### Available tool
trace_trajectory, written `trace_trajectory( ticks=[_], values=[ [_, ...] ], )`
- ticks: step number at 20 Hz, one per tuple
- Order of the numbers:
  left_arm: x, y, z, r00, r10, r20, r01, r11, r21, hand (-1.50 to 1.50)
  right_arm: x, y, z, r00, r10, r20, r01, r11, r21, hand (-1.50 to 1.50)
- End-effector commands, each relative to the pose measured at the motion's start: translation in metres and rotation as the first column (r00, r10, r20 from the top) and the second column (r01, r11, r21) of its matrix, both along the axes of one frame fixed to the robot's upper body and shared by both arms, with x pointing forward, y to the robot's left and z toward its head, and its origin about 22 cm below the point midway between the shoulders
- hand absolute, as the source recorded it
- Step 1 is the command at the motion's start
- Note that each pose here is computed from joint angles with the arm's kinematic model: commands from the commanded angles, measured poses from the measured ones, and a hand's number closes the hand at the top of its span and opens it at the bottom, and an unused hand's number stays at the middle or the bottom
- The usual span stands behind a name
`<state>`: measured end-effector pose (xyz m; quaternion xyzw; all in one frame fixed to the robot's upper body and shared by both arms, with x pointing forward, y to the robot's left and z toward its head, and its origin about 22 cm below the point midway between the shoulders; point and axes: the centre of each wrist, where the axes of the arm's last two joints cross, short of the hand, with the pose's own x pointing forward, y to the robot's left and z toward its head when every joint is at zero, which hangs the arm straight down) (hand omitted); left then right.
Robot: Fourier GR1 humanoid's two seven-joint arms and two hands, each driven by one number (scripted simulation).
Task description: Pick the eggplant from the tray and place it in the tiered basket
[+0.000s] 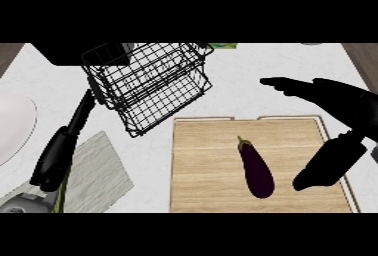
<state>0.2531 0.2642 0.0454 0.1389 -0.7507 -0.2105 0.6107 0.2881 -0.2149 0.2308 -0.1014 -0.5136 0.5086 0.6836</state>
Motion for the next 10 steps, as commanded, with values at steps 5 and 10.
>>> trace_trajectory(
  ticks=[5,10],
  values=[
    [0.006,-0.013,0.009,1.000,-0.018,0.010,0.018,1.000,0.006,0.00,-0.023,0.052,0.016,0.998,-0.046,-0.043,0.038,0.986,-0.163,-1.50],
    [0.011,-0.015,0.022,0.999,-0.038,0.019,0.038,0.999,-0.006,0.00,-0.029,0.083,-0.015,0.996,-0.068,-0.062,0.053,0.977,-0.208,-1.50]
  ],
)
